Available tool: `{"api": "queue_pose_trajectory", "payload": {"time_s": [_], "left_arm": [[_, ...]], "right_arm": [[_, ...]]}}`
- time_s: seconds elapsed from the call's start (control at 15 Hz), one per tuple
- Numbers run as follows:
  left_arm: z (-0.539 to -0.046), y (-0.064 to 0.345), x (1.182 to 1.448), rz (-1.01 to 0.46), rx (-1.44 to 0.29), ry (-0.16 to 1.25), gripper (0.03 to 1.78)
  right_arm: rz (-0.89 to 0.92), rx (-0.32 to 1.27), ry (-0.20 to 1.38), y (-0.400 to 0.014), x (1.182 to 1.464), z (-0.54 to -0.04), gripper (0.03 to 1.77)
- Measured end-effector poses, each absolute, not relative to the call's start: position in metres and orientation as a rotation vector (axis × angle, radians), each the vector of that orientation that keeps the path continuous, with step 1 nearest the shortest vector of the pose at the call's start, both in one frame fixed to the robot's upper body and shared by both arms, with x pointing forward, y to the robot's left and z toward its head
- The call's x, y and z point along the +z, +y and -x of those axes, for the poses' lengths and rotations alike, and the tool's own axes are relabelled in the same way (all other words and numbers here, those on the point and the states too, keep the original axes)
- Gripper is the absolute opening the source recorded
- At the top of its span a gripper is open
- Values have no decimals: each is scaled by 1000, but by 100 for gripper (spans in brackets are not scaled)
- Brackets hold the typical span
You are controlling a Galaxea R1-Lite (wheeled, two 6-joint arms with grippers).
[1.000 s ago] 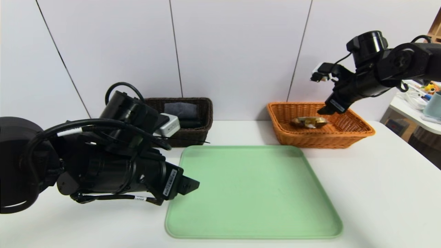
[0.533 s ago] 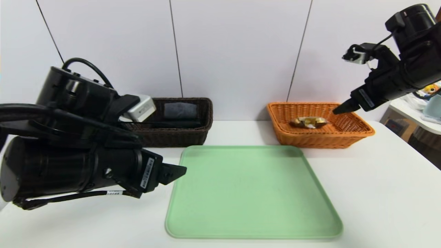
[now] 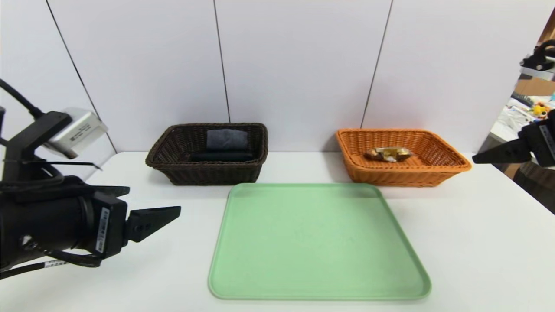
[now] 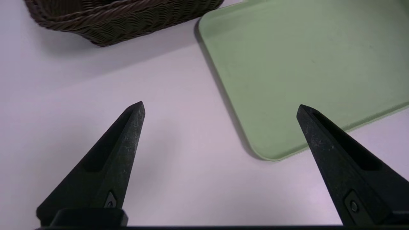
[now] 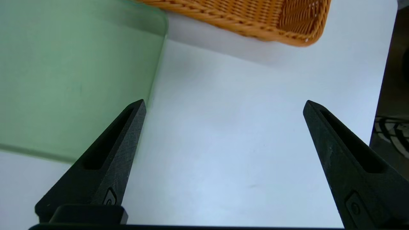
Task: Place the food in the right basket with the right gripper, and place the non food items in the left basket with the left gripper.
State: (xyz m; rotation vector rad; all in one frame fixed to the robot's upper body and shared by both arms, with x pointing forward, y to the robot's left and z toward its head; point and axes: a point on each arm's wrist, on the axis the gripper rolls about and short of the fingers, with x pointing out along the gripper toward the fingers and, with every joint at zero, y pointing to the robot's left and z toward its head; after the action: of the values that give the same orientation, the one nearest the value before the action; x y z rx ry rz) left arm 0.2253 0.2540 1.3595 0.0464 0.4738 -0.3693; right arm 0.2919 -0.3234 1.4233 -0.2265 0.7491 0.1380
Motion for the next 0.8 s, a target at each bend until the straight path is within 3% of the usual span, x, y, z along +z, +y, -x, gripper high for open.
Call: {"api": "queue_pose_trajectory", "payload": {"time_s": [0.8], "left_arm": [[-163, 312, 1323, -74, -132, 398, 169]], "right_arm": [[101, 12, 580, -337, 1394, -129, 169]]}}
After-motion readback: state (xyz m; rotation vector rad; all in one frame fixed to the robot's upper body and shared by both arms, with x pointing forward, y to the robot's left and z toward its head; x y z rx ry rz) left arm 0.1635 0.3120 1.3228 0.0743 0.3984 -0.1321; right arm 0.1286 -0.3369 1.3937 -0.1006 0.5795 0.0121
